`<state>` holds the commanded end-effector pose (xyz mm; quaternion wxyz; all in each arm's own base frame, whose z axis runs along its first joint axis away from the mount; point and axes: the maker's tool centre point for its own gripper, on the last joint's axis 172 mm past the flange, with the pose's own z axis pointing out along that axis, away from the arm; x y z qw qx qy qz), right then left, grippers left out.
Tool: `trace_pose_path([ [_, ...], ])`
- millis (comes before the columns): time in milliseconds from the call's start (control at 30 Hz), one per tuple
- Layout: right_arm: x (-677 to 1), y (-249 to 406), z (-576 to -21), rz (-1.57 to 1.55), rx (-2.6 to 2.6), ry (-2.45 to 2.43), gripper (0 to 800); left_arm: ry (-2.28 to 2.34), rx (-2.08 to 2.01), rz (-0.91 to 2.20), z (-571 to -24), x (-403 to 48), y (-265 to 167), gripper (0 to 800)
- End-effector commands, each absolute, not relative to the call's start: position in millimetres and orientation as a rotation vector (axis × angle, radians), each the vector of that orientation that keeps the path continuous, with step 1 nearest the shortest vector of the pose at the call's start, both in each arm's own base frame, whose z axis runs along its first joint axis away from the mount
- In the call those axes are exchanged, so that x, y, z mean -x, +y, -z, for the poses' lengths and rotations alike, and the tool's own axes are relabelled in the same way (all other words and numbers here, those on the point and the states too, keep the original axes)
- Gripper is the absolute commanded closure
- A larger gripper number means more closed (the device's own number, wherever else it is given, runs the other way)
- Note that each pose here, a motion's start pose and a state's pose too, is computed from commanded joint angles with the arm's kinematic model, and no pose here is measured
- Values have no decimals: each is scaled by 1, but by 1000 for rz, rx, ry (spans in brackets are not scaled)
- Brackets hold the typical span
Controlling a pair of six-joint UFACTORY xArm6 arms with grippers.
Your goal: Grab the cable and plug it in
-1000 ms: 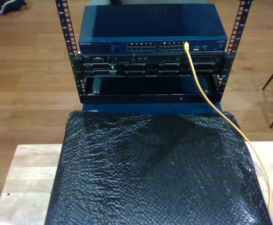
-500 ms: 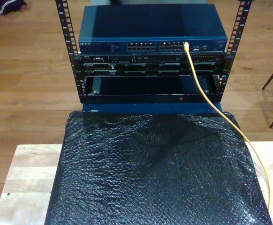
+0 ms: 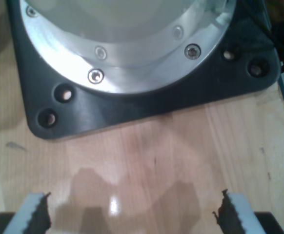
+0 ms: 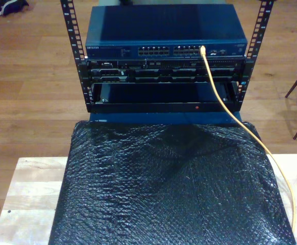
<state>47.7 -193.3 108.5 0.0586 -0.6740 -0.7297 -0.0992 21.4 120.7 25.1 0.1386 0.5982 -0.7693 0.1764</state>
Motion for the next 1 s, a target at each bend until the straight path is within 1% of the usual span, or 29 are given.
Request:
trace_pose_path([
  [200, -45, -189, -80, 241, 2078, -2238, 1, -2224, -1730, -510, -25, -21, 121, 0],
  [333, -44, -191, -78, 208, 2098, -2257, 2, -2224, -1730, -510, -25, -21, 121, 0],
  [633, -32, -166, -49, 259, 2118, -2174, 2, -2224, -1730, -510, -25, -21, 121, 0],
  [800, -27, -162, -28, 240, 2158, -2154, 2, -2224, -1730, -510, -25, -21, 121, 0],
  [1000, -25, -163, -22, 226, 2178, -2159, 1, -2224, -1730, -510, -25, -21, 121, 0],
])
